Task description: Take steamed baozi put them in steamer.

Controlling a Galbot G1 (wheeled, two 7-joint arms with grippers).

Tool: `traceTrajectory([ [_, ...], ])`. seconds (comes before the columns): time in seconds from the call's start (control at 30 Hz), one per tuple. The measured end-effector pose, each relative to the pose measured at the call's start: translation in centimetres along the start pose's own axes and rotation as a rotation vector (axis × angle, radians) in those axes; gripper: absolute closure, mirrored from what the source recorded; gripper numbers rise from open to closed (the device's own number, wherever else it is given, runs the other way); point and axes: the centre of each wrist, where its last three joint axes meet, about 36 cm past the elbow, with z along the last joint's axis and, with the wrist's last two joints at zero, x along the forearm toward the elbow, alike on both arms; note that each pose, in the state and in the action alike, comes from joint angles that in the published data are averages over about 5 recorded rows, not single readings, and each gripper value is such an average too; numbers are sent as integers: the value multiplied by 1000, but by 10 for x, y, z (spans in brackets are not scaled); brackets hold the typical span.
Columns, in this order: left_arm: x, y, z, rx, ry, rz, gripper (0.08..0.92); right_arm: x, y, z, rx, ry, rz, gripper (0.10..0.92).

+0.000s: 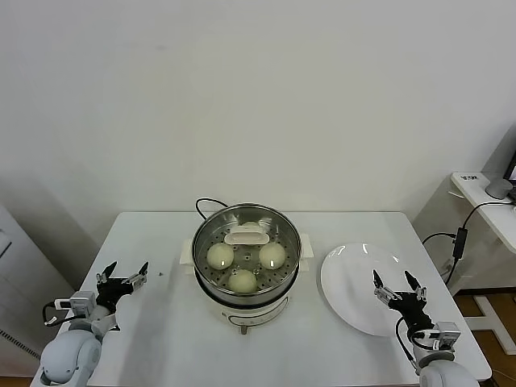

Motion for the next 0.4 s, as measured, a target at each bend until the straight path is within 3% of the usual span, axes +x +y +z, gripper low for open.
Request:
traceTrajectory([
  [0.4, 3, -3, 2, 5, 12, 9, 177, 1, -2, 1, 11, 16, -7, 200],
])
